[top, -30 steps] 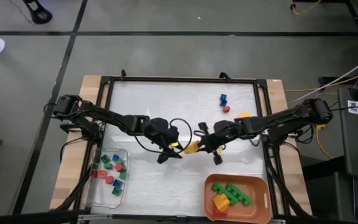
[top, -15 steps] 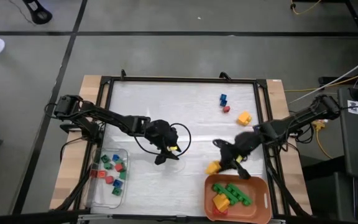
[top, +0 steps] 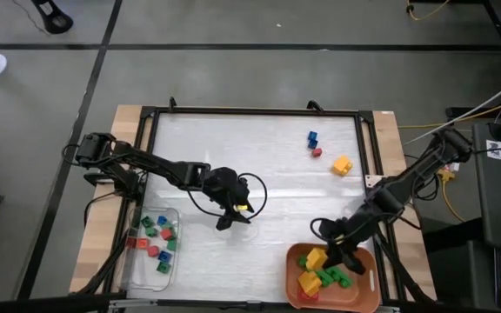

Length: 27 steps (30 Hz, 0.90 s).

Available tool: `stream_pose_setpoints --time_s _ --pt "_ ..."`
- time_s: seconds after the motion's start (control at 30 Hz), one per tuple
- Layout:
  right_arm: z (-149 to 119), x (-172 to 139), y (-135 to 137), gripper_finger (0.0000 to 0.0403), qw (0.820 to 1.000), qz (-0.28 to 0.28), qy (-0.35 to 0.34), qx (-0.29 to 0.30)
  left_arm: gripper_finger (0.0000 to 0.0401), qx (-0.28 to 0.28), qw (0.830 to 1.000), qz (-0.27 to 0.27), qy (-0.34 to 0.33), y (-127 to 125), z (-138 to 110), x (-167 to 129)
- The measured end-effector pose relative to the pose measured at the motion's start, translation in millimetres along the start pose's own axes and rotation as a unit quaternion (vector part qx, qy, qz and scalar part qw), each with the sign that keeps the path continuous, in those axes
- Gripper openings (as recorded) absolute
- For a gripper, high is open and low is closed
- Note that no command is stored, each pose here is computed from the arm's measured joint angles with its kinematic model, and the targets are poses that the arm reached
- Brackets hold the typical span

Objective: Sort blocks by size
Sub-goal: Put the big yellow game piece into the orange bin

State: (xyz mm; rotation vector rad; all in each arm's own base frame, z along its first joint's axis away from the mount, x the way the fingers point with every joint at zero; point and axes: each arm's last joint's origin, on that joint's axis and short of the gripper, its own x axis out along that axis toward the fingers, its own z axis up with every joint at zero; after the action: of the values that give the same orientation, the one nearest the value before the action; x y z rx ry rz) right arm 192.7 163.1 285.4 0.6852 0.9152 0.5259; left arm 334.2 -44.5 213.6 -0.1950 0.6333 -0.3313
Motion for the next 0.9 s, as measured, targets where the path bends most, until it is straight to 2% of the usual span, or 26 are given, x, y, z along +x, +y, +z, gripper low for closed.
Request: stream_pose_setpoints --time_s 0.17,0.37,0.53,0.77,0.9 --pt "-3 7 -1 0.007 1.0 0.0 0.021 0.019 0.0182 -0.015 1.0 0.002 0.0 0 0 0" --pt "-4 20 -8 0.0123 0.999 -0.022 0.037 0.03 0.0182 -0.03 1.0 0.002 -0.002 0 0 0" --pt "-6 27 -11 0.0162 0.994 -0.036 0.048 0.09 0.0182 -0.009 1.0 0.001 -0.012 -3 5 -9" --pt "-7 28 -13 0.0171 0.994 -0.047 0.048 0.091 0.0182 0.015 0.999 0.005 -0.05 -5 19 -35" --pt "-8 29 -20 0.0163 0.99 -0.099 0.03 0.091 0.0182 0.032 0.998 0.01 -0.058 -5 22 -44"
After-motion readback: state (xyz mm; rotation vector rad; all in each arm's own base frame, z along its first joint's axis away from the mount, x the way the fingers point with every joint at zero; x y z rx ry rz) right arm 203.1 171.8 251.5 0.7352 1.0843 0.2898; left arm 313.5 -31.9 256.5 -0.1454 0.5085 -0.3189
